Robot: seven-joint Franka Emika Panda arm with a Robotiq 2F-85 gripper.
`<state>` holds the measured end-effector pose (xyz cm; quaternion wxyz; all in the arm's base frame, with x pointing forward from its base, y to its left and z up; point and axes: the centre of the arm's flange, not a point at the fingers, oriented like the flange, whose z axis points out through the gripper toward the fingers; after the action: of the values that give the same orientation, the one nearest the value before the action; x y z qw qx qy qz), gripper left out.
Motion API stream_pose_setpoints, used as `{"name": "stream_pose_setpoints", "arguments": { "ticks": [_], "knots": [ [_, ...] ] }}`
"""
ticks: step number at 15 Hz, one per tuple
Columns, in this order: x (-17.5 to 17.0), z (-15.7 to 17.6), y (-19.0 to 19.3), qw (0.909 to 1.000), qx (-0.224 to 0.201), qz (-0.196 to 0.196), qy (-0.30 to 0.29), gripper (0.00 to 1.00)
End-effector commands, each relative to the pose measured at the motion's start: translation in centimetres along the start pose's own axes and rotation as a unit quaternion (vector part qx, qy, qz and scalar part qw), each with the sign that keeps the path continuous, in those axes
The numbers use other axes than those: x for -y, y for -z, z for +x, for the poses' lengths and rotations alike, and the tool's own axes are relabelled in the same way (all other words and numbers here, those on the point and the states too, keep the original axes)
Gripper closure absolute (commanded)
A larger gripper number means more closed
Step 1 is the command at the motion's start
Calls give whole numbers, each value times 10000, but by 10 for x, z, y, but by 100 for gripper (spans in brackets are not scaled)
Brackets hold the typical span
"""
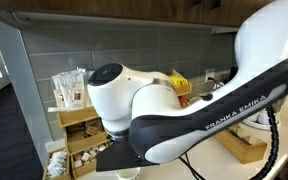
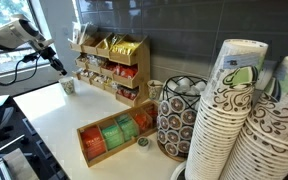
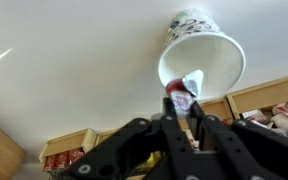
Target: Empty the pod into the cup
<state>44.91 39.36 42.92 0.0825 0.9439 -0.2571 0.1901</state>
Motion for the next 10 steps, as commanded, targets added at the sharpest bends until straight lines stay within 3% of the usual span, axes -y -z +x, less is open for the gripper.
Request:
{"name": "stream_pose_setpoints", "arguments": {
  "ticks": [1,6,10],
  "knots": [
    [-15,8,-6,9991,229,246,-257,95],
    [-45,27,-13,9928,711,475,-844,95],
    [-74,30,-24,9819,1162,667,-1341,95]
  ]
}}
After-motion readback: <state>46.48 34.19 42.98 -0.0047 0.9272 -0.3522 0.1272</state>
